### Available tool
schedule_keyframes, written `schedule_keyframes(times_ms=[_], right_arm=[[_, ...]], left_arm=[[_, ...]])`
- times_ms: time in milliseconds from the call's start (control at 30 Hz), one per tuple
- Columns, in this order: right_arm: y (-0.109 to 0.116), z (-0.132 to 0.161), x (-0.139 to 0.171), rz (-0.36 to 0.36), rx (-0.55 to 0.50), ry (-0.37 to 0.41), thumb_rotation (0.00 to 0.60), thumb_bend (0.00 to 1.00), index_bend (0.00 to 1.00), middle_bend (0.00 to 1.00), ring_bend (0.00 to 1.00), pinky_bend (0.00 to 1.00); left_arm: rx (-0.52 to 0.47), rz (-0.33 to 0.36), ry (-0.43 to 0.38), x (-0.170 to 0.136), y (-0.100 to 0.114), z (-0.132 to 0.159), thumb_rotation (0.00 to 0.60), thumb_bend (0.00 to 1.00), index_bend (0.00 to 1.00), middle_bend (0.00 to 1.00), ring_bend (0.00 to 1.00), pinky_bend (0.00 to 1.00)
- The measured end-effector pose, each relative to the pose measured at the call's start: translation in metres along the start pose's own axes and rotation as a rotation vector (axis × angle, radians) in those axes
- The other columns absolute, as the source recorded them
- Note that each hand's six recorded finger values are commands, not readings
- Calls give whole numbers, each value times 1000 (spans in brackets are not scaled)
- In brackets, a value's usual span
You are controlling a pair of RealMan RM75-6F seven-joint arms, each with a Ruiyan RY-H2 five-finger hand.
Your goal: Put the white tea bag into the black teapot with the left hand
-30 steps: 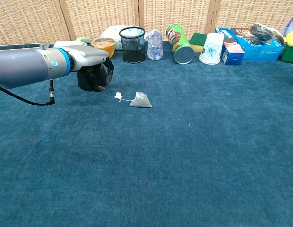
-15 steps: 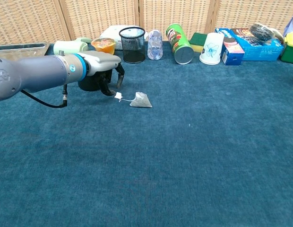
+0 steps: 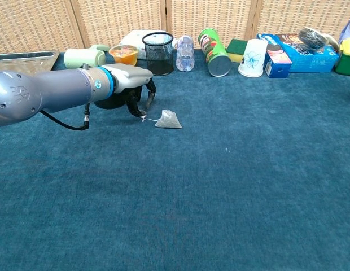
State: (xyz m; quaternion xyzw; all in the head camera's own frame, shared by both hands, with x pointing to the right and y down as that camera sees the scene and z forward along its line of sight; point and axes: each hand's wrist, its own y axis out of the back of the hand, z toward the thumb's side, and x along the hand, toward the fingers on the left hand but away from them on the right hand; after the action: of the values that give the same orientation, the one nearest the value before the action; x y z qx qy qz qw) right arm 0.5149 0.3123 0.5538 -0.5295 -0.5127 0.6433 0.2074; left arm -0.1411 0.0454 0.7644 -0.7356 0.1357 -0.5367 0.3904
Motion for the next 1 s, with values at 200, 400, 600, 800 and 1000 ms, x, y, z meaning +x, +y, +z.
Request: schedule_keyframes(times_ms=[200,400,600,800,1000], right_arm=[[0,-2,1,-2,-1,-5,600,276,407,445,380,315],[0,-3,1,-2,-1,-9,600,275,407,445,380,315],[0,-3,1,-2,-4,-11,600,276,407,445,380,315],[-1,-6,3,0,-6,-17,600,276,407,445,380,315],[0,-7,3,-4,-5,-18,600,276,407,444,380,315]], left_arm=[[4,-3,6,2,-1,-1,600,376,515,1000,996,945],[6,-12,3,4,-3,2,600,382,518,1000,996,945],[6,-19,5,5,-4,2,600,407,541,1000,996,945],[4,-21,6,4,-5,2,600,413,560,1000,995,945],[4,-25,9,4,-6,1,600,414,583,1000,996,945]])
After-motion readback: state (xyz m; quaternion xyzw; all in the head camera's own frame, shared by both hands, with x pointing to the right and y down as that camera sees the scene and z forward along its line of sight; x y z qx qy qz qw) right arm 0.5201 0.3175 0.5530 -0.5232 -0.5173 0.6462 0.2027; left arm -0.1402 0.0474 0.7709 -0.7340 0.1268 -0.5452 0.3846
